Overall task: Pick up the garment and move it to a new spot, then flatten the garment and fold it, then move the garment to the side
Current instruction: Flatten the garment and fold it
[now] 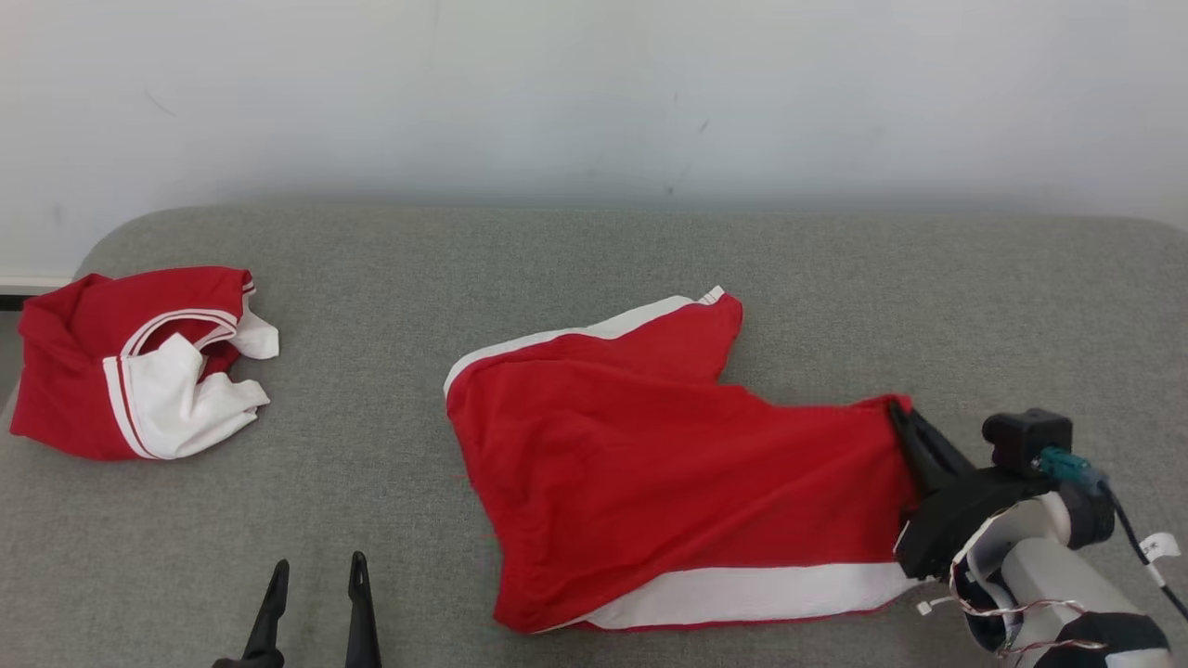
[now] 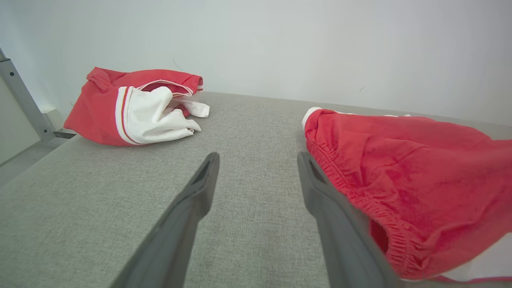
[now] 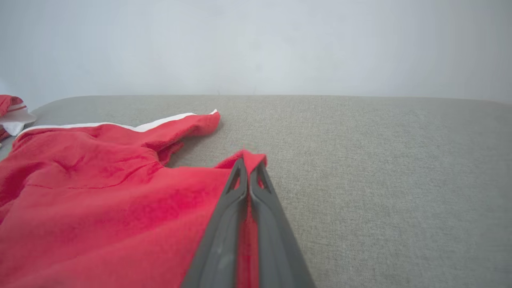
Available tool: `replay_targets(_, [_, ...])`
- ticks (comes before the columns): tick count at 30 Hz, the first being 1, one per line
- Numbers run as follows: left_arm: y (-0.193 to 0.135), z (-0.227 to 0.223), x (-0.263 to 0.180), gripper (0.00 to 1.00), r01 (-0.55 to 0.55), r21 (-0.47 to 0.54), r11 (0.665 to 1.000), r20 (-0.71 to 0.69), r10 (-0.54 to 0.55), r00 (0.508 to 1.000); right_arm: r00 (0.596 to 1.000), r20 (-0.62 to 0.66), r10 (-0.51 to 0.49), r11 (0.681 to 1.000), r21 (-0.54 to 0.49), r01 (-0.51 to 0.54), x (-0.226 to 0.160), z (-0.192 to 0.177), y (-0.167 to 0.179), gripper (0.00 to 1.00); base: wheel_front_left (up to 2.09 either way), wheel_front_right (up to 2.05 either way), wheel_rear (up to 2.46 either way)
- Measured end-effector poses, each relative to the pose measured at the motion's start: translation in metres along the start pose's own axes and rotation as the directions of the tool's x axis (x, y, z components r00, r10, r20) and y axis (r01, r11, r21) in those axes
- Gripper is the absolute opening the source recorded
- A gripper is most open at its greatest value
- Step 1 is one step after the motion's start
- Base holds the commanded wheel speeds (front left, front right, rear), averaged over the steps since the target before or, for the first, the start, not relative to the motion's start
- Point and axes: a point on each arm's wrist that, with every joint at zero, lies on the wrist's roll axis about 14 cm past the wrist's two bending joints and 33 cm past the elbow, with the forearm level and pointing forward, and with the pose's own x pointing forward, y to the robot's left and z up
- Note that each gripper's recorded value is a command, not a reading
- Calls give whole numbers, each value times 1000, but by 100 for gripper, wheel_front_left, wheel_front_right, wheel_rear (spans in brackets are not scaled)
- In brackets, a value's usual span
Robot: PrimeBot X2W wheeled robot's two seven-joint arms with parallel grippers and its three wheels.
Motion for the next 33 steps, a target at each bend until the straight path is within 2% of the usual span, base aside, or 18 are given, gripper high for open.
replay_targets(7, [-2, 2, 1, 100, 9, -5, 1000, 5, -9, 1000, 999, 15, -41, 999, 16, 41, 9, 16, -17, 0, 0, 0, 0])
replay_targets(8, [-3, 2, 2, 100, 9, -7, 1000, 5, -9, 1000, 999, 9, -46, 999, 16, 45, 11, 16, -19, 39, 0, 0, 0])
replay_targets(9, [-4, 1, 1, 100, 14, -9, 1000, 2, -14, 1000, 999, 5, -47, 999, 12, 47, 11, 15, -19, 100, 0, 0, 0])
replay_targets(11, [-8, -1, 0, 100, 27, -11, 1000, -2, -27, 1000, 998, -9, -58, 998, 8, 58, 10, 10, -22, 100, 0, 0, 0])
replay_targets(15, [-9, 2, -1, 100, 30, -12, 999, 5, -30, 1000, 997, 41, -65, 998, 6, 65, 8, 21, -22, 100, 0, 0, 0])
replay_targets(17, [-8, 2, -2, 100, 31, -9, 999, 7, -31, 999, 996, 61, -57, 998, -33, 59, 5, 28, -22, 100, 0, 0, 0])
replay_targets(22, [-11, 1, -4, 100, 52, 1, 999, 4, -52, 999, 978, 194, -74, 997, -1, 76, -14, 58, -26, 100, 0, 0, 0])
replay_targets(29, [-25, -3, -2, 100, 112, 2, 994, -8, -112, 994, 956, 274, -103, 995, 34, 97, -54, 54, -20, 100, 0, 0, 0])
replay_targets(33, [-33, -4, 1, 100, 138, 3, 990, -13, -138, 990, 945, 297, -139, 989, 90, 117, -78, 45, -15, 100, 0, 0, 0])
